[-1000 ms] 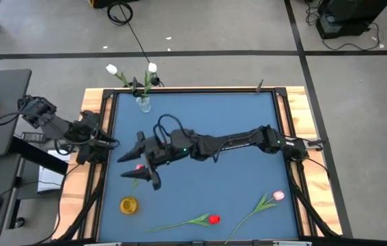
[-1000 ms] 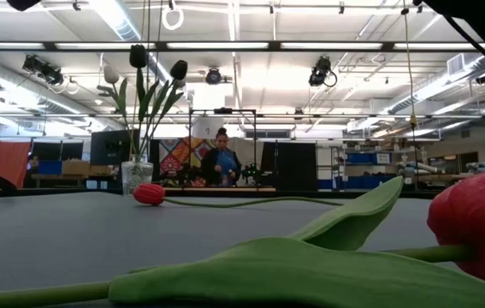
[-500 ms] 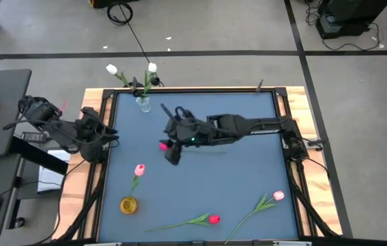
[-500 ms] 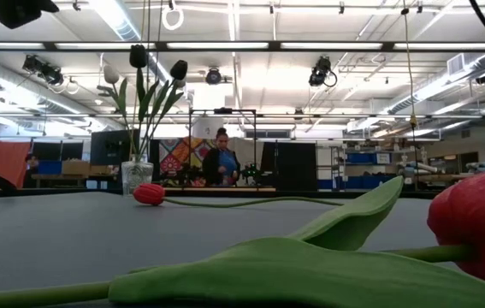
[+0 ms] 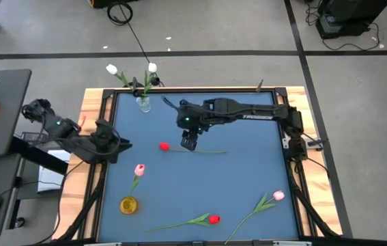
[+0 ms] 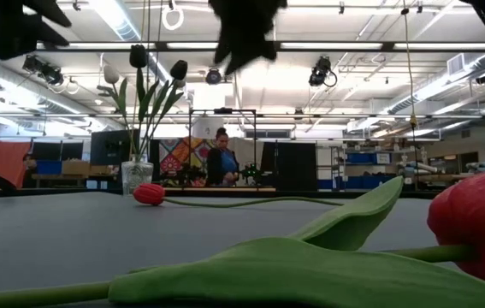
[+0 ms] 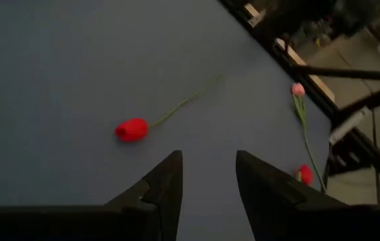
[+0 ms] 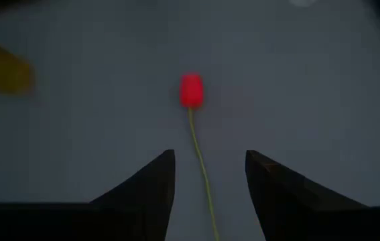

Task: Sort flowers into vase by color
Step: Put the top red tulip into the yellow vase

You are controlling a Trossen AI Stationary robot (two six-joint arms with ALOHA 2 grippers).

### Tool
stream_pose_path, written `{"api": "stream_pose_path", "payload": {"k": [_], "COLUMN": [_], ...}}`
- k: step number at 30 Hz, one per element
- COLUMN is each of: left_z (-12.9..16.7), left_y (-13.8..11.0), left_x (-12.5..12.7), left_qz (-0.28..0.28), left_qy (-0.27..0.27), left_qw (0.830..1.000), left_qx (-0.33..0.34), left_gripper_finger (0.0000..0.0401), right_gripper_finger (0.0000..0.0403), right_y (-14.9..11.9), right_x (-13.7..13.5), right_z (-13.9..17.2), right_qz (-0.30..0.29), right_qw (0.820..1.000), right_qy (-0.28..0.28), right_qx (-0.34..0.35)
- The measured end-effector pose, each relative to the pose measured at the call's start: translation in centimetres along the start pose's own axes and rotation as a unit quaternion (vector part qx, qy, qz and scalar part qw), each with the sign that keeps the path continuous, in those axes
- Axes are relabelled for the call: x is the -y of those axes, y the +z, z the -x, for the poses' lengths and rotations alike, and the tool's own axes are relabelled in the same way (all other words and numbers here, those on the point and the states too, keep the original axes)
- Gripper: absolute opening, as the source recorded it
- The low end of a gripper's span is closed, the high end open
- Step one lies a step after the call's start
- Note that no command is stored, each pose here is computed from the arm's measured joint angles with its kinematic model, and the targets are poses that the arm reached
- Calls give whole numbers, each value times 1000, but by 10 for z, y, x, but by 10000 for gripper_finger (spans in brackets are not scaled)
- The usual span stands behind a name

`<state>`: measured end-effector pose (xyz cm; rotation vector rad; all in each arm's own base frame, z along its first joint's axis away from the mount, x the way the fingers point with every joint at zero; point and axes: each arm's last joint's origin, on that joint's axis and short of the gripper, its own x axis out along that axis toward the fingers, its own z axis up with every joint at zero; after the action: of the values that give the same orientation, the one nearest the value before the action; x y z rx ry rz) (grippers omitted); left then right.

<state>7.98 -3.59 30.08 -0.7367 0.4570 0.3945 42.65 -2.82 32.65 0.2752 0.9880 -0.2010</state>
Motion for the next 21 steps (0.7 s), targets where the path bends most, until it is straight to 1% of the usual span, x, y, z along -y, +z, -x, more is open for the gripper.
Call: {"api": "stream_pose_path", "payload": {"k": [3, 6, 8, 11, 13, 15, 18, 21], "left_z": [-11, -22, -30, -41, -47, -53, -59, -64], "left_y": [-10, -20, -28, -38, -43, -48, -52, -55], "left_x": [-4, -7, -9, -11, -10, -10, -8, -6], "left_qz": [25, 50, 65, 81, 83, 73, 57, 49], "left_qy": [9, 16, 19, 22, 27, 38, 56, 69], "left_qw": [1000, 998, 997, 996, 996, 996, 997, 996], "left_qx": [12, 21, 23, 23, 25, 24, 20, 20], "left_gripper_finger": [143, 143, 143, 143, 143, 143, 143, 143], "right_gripper_finger": [189, 185, 181, 173, 168, 165, 163, 163], "right_y": [-20, -46, -64, -89, -100, -108, -117, -124], "right_x": [9, 16, 21, 31, 37, 43, 49, 52], "right_z": [-32, -64, -82, -101, -112, -120, -130, -134], "right_qz": [9, 15, 17, 19, 17, 18, 22, 35], "right_qw": [999, 994, 992, 988, 988, 989, 991, 991], "right_qy": [32, 53, 50, 41, 40, 42, 42, 27], "right_qx": [-42, -90, -112, -146, -146, -142, -128, -130]}}
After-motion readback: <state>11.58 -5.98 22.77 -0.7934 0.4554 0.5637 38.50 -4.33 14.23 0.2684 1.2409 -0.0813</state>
